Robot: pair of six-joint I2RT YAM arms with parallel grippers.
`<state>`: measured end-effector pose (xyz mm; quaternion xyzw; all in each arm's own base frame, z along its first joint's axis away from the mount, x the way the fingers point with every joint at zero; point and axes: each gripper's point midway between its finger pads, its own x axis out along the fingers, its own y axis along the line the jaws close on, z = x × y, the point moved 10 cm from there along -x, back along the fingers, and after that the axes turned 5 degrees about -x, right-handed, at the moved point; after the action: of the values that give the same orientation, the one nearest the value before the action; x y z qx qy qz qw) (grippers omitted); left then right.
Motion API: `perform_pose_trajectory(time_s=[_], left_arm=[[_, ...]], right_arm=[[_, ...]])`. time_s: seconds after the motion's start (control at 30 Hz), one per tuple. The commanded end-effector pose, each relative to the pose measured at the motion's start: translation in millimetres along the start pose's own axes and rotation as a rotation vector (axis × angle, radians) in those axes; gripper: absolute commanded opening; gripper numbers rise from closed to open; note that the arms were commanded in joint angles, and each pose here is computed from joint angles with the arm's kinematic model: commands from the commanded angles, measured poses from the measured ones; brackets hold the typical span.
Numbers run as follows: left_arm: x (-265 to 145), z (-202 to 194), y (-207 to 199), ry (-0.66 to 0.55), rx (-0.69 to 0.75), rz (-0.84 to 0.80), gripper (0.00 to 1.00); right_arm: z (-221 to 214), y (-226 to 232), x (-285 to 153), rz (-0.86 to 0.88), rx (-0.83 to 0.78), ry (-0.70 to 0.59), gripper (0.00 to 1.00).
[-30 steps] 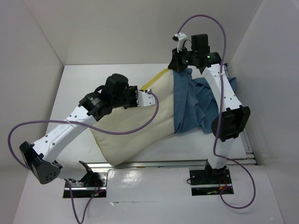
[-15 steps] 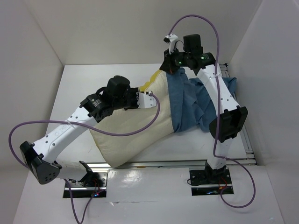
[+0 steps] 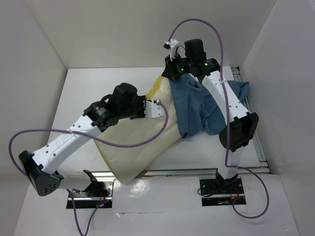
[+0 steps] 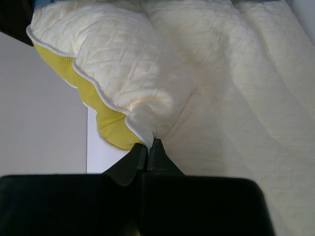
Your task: Put the pillow into the pillowcase
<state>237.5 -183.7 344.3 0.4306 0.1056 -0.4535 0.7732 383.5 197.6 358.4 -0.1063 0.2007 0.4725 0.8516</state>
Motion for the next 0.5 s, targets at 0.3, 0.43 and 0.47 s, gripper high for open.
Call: perform_pose_trajectory(time_s=[0.3,0.43,0.47], left_arm=[[-7,26,17,-0.163,0.080,0.094,0.00],[-7,26,17,-0.162,0.089,0.095,0.00],[-7,26,17,-0.169,0.090,0.089,0.00]], right_arm=[[-8,-33,-55,-0.134,0.083,-0.065,0.33],[-8,-36,-63,-0.146,0.111,-0.077,0.48],[-8,-37,-63,-0.155,0.123,-0.075,0.48]])
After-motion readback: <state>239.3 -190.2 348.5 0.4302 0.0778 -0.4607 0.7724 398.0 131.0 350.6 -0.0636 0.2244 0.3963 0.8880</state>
